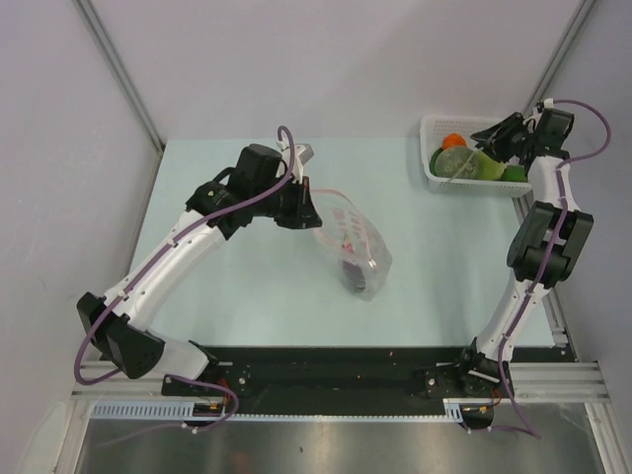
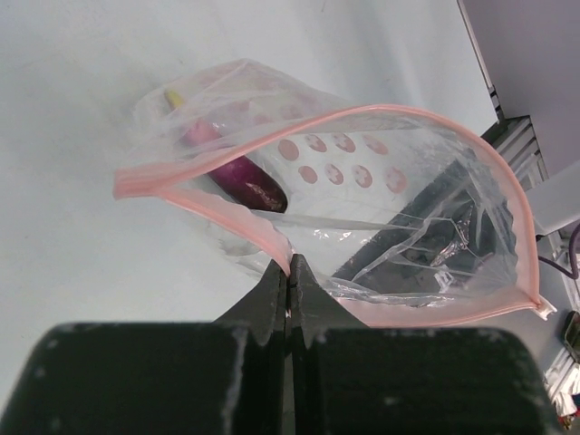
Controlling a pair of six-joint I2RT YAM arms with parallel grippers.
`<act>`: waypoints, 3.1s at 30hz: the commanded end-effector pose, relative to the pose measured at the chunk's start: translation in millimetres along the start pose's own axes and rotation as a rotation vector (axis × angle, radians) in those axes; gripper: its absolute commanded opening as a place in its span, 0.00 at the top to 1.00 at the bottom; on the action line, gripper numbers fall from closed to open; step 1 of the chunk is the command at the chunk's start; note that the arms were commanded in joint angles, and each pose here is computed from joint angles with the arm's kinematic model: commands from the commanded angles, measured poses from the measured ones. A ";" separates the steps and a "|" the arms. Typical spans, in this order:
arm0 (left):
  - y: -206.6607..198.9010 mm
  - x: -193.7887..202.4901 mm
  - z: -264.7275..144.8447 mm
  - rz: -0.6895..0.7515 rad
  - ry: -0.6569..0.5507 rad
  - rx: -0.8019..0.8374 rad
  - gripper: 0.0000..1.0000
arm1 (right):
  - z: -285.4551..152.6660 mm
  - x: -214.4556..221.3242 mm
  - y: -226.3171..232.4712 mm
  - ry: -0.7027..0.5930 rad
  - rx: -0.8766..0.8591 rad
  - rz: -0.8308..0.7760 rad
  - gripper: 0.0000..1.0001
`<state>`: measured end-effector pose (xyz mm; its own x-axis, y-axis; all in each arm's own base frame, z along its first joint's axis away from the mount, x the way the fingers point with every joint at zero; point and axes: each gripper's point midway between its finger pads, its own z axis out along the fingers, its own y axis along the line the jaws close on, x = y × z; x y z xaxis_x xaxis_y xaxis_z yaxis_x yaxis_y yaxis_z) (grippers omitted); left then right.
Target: Open the zip-top bag and remove the fake food
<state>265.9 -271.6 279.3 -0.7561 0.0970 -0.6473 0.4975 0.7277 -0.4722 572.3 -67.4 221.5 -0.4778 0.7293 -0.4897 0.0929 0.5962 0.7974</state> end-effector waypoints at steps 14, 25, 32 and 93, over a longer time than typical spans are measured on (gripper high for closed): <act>-12.9 -26.9 -25.7 -0.002 -0.084 -0.009 1.00 | -123.3 47.2 73.5 0.069 0.317 -0.245 0.30; -6.3 -14.8 -22.2 0.003 -0.042 -0.025 1.00 | -198.7 246.7 274.3 0.326 -0.196 -0.515 0.35; -5.2 -12.5 -20.1 0.005 -0.028 -0.026 1.00 | -232.5 329.9 313.2 0.439 -0.277 -0.527 0.51; -41.4 -37.2 15.1 0.002 -0.048 0.205 1.00 | -113.8 417.6 148.3 0.806 0.074 -0.869 0.77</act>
<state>271.5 -306.7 292.9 -0.7836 0.0645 -0.6179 0.5201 0.6120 -0.5957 306.7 288.9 197.1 -0.8125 -0.2214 -0.5392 -0.4064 0.8783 0.2518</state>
